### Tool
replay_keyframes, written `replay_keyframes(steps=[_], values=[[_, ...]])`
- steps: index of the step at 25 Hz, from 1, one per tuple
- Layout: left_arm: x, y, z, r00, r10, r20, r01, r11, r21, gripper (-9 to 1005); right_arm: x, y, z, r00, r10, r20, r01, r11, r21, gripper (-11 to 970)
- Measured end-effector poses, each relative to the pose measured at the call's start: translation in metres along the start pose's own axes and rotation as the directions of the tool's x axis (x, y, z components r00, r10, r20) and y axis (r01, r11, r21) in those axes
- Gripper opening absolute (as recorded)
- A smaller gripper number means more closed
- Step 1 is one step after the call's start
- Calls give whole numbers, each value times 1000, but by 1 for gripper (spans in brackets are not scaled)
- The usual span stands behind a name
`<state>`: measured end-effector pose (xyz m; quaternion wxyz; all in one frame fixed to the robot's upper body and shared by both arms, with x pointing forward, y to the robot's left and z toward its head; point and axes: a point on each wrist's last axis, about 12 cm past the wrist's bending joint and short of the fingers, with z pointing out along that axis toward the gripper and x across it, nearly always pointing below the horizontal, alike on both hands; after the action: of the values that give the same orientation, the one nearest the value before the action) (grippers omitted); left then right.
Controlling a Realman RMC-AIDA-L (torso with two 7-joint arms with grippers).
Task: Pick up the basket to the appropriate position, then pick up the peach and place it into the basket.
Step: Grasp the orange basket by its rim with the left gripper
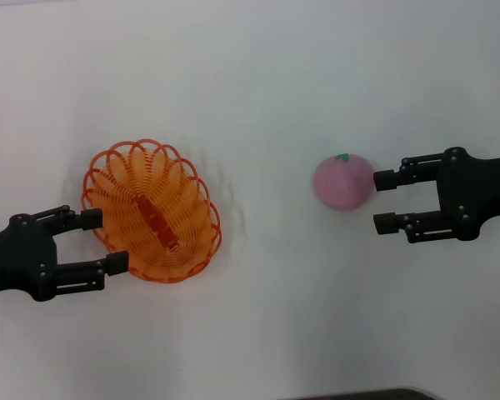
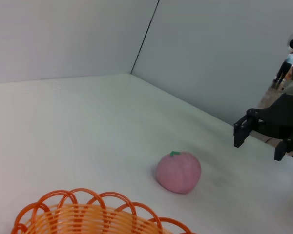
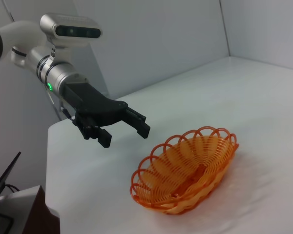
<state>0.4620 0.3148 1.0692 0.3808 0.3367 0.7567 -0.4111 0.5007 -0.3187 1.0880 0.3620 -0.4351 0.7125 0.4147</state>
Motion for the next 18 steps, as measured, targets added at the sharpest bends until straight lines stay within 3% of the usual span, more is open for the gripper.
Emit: replay_keyframes(steps=[18], values=[[-1,0,0,1000,1,1,-1,1000,6,873,-3,-1,1,1000,-5,-5,5,1000,-6,687]])
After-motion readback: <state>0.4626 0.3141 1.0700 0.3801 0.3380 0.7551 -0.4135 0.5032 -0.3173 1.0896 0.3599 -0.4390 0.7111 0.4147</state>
